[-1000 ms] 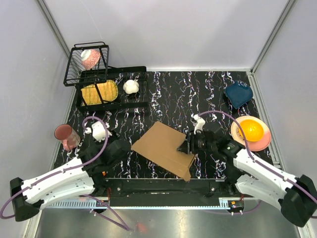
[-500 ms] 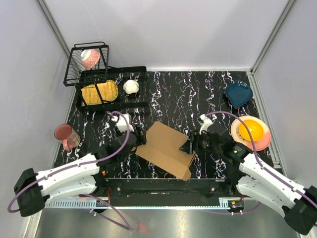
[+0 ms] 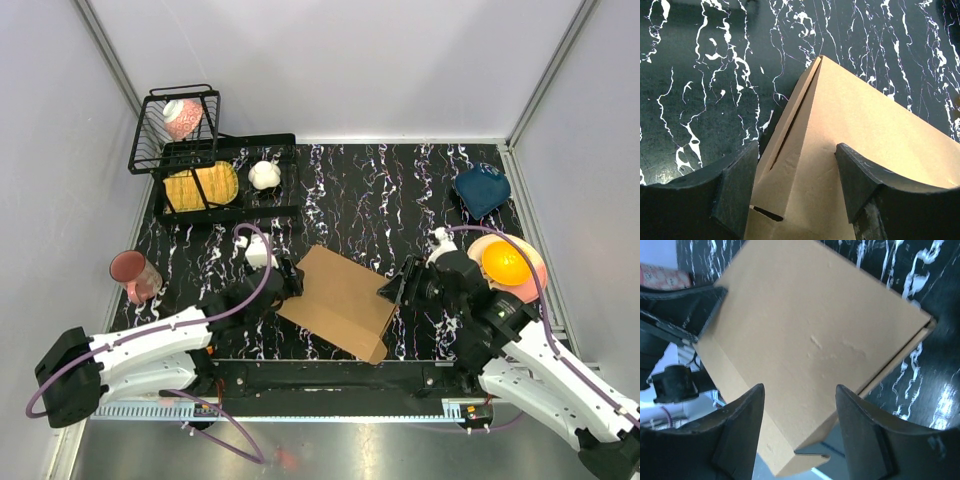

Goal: Fold the paper box

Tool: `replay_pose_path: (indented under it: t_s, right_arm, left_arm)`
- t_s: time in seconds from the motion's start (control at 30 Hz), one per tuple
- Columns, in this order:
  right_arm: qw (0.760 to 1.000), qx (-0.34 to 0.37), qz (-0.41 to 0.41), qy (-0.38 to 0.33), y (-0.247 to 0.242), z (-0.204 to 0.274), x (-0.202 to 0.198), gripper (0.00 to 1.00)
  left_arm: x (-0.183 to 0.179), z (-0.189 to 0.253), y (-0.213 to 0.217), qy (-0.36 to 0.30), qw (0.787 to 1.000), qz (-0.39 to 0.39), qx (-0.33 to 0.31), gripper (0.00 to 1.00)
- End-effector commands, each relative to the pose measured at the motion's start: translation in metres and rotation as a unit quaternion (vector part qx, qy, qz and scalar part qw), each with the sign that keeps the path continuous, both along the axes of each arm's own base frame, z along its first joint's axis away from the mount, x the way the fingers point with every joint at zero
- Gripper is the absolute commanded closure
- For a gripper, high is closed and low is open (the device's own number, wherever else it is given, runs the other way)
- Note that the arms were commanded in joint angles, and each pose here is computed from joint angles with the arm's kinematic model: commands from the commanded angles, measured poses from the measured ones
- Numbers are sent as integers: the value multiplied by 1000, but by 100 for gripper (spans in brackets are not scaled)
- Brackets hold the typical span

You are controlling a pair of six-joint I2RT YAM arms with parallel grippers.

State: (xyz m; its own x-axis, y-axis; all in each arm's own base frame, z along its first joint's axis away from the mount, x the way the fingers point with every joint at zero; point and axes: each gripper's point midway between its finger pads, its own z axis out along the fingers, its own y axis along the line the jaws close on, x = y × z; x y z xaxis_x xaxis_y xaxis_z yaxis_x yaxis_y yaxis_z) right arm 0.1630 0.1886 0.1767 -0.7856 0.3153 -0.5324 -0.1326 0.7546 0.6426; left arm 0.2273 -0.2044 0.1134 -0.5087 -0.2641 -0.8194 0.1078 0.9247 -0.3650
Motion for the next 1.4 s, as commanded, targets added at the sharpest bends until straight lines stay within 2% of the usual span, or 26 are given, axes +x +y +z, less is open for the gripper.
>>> replay_pose_path:
  t_s: [0.0,0.17,0.23,0.37,0.5,0.6,0.73,0.83,0.9,1.03,1.17,1.37]
  right_arm:
    - [994,29,36,100,10,-11,-35,33]
    - [989,27,47,135,7,-25,-51,31]
    - [986,48,64,145,17,-25,-53,30]
    - [982,77,73,156,32,-33,-48,30]
    - [981,70,76,162,40,-42,-40,29]
    - [984,72,73,145,47,-43,-27,29]
    - [993,67,42,82,52,-34,7,27]
    - [996,50,42,56,61,-33,29,25]
    - [998,13,40,48,61,-45,42,24]
    - [999,-33,19,7,53,-40,76,24]
    - [996,-85,-29,-9,17,-30,96,24]
    - [982,-162,-78,-51,-38,7,110,23]
  left_arm:
    - [-7,-16,6,20,1000,2,4,34]
    - [-9,-21,11,23,1000,9,5,34]
    - [-11,-26,13,28,1000,12,4,34]
    - [-15,-31,17,38,999,22,-7,34]
    - [-16,-35,19,39,999,25,-13,34]
    - [-17,-37,16,40,999,23,-23,34]
    - [-14,-38,8,35,998,20,-45,34]
    - [-8,-36,-1,26,998,19,-59,34]
    - [-2,-32,-11,21,998,15,-61,34]
    - [9,-32,-28,28,999,8,-45,33]
    - [14,-25,-36,37,999,4,-24,34]
    - [6,-32,-2,50,998,26,34,33]
